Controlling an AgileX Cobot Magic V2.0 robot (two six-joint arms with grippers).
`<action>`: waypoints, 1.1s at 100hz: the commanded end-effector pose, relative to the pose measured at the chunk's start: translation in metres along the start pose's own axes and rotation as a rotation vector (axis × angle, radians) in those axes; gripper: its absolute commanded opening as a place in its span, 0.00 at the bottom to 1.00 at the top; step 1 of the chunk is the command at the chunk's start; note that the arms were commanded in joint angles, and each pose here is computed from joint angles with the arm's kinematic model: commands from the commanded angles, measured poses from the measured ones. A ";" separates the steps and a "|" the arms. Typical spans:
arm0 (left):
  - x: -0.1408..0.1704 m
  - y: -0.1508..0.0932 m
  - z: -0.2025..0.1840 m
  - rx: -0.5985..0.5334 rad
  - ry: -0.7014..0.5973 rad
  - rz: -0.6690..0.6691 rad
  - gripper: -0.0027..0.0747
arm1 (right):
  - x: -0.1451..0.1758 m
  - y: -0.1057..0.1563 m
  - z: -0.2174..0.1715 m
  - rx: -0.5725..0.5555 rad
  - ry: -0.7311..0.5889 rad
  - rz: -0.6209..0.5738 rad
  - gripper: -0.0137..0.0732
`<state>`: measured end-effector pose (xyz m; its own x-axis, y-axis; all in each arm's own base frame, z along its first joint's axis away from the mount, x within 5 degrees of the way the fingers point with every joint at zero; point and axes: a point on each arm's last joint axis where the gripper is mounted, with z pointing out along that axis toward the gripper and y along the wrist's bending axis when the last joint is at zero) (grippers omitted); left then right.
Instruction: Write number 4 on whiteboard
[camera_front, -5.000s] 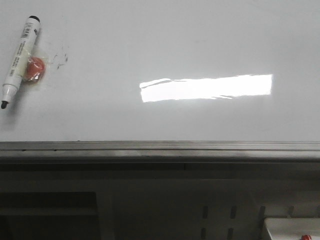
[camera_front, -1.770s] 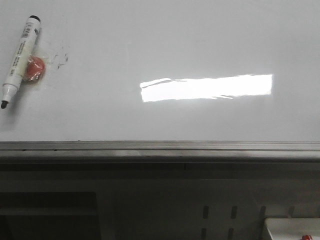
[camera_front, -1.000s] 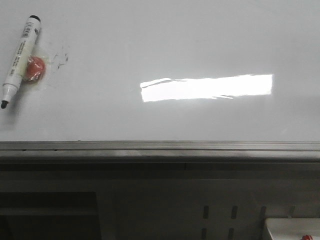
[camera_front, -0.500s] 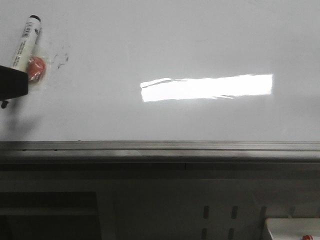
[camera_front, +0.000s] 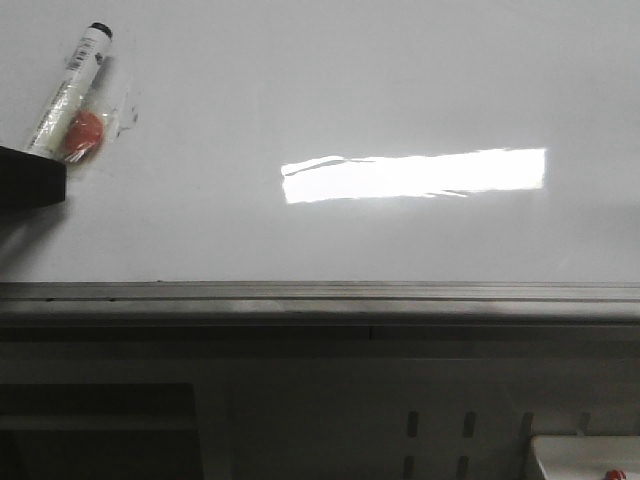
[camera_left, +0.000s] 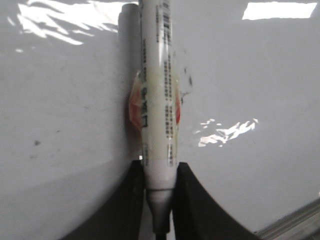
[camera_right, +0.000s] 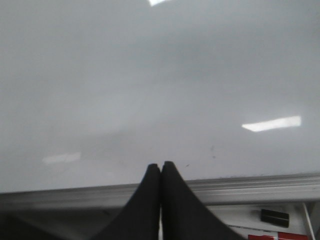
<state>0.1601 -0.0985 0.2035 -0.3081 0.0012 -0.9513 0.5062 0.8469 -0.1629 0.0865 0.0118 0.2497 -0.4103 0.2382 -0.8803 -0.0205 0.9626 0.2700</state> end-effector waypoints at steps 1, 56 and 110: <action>-0.019 -0.011 0.000 0.097 -0.144 0.079 0.01 | -0.019 0.013 -0.003 -0.082 -0.015 -0.083 0.08; -0.024 -0.046 -0.032 0.435 -0.253 0.634 0.01 | -0.054 0.136 0.023 -0.704 0.178 -0.441 0.40; -0.021 -0.050 -0.035 0.484 -0.245 0.719 0.01 | -0.079 0.196 0.048 -0.789 0.191 -0.531 0.57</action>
<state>0.1137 -0.1188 0.2258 0.3265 0.3699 -0.8698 0.8165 0.3531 0.4567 0.1553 0.1851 0.3319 -0.3684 -0.3366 -0.8666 -0.8146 0.5661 0.1264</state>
